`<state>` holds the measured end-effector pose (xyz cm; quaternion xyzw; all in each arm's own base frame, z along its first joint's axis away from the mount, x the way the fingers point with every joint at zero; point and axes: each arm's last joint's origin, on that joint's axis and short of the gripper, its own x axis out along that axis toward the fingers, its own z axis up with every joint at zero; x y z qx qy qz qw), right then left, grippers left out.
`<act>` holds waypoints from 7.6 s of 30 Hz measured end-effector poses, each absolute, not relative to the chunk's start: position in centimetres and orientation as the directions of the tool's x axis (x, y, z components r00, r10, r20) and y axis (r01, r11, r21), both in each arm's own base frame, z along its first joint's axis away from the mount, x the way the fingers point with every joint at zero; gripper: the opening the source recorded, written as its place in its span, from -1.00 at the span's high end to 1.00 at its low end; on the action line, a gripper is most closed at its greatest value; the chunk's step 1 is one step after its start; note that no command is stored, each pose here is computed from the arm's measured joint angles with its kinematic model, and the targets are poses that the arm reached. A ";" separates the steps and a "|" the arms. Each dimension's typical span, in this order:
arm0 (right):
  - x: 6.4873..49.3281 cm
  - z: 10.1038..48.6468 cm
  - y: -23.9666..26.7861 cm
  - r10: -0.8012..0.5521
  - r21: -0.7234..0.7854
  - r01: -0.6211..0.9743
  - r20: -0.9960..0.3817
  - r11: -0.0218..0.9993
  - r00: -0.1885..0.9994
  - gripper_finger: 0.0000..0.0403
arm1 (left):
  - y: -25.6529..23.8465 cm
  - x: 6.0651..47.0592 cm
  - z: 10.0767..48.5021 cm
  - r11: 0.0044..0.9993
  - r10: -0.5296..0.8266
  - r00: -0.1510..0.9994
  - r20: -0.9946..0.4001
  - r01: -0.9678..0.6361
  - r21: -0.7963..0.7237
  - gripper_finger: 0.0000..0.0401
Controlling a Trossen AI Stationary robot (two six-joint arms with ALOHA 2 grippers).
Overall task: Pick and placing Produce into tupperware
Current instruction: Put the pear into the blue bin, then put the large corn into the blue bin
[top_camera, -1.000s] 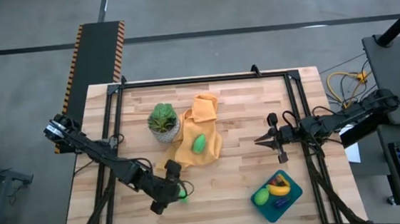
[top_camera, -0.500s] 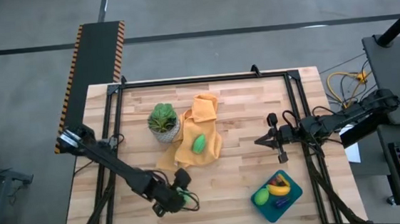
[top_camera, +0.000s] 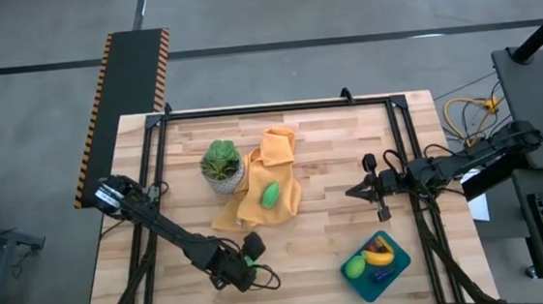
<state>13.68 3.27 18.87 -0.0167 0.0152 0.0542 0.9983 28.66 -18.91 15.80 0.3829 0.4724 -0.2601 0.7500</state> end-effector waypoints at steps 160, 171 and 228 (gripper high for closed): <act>13.7 18.7 3.3 0.107 -0.064 -0.110 -0.050 0.992 0.993 0.96 | -19.6 51.6 16.5 0.755 -0.420 0.880 -0.220 0.473 0.454 -0.53; 13.7 18.6 3.3 0.107 -0.062 -0.110 -0.056 0.992 0.993 0.96 | -18.6 50.4 21.2 0.781 -0.221 0.928 -0.299 0.352 0.515 -0.54; 13.7 18.6 3.3 0.107 -0.043 -0.109 -0.056 0.993 0.993 0.96 | -2.6 39.8 17.8 0.692 0.367 0.129 -0.921 -0.700 0.178 -0.54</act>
